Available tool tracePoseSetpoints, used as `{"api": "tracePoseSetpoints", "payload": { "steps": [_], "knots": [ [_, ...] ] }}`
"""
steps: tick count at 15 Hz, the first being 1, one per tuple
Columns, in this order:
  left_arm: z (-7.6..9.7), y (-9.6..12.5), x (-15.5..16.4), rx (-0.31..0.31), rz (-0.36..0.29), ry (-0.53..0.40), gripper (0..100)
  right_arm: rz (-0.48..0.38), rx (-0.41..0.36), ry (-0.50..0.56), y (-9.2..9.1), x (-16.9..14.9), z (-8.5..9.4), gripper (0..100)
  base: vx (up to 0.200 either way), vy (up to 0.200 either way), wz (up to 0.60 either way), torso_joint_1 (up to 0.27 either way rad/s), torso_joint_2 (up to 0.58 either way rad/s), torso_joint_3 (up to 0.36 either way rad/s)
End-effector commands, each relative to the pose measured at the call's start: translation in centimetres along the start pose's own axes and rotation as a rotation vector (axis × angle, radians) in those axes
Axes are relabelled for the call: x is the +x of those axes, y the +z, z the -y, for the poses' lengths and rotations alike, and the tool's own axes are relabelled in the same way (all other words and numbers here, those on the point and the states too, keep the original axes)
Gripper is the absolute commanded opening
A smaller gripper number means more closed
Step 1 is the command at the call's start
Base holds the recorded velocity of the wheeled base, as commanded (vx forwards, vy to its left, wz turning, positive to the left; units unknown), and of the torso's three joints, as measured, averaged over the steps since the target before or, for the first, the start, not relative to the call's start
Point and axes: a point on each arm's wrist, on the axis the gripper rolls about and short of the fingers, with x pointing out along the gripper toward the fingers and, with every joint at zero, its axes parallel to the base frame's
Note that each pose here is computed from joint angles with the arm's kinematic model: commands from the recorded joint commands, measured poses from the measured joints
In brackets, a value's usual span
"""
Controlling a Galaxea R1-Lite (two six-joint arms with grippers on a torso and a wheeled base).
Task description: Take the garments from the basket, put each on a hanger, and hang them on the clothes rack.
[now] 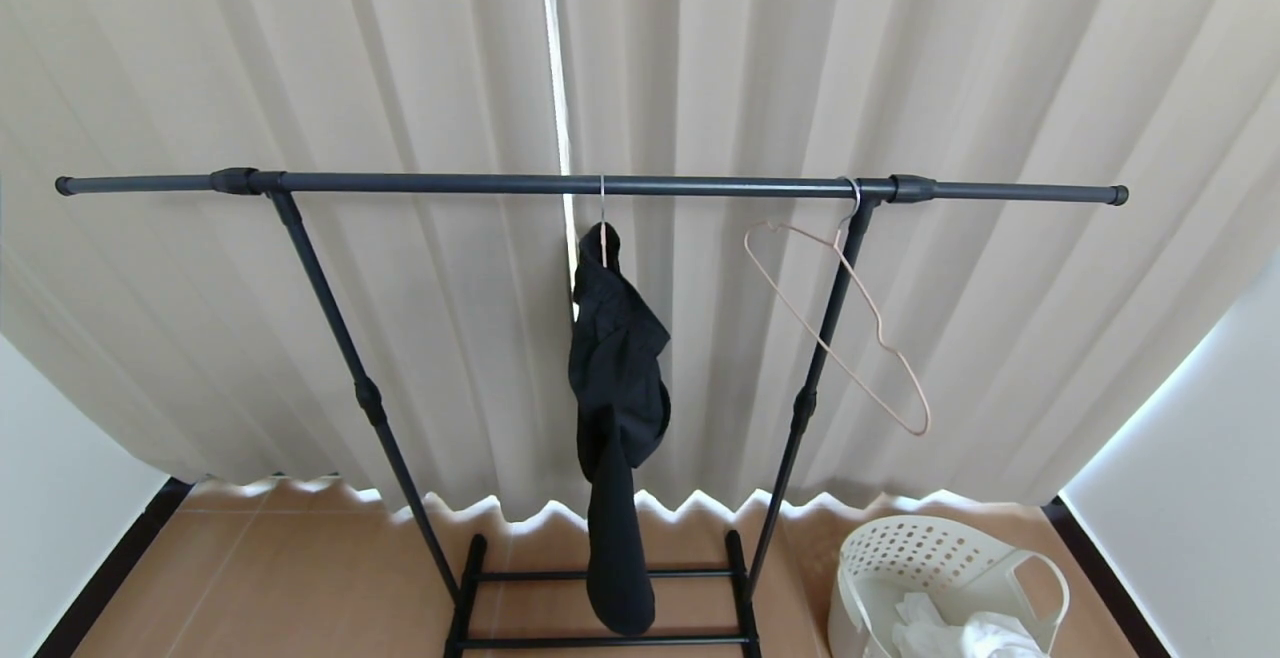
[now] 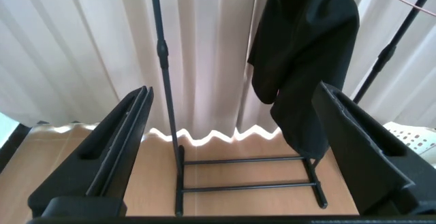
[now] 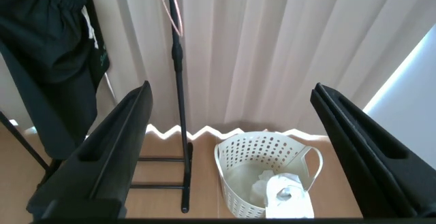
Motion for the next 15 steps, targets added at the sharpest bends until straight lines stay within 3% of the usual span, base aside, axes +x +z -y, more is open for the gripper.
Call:
{"api": "tracePoseSetpoints", "payload": {
  "steps": [1,6,15],
  "knots": [
    [0.00,0.01,0.01,0.001,0.000,0.001,100,0.000,0.000,0.000,0.00,0.00,0.00,100,0.000,0.000,0.00,0.000,0.00,0.000],
    [0.00,0.01,0.01,0.001,0.000,-0.002,100,0.000,-0.005,0.003,0.02,-0.02,-0.01,100,0.000,0.000,0.00,0.000,0.00,0.000],
    [0.01,0.01,0.01,0.001,0.000,-0.003,100,0.000,-0.005,0.015,0.02,-0.02,-0.03,100,0.000,0.000,0.00,-0.144,0.33,0.172]
  ]
}}
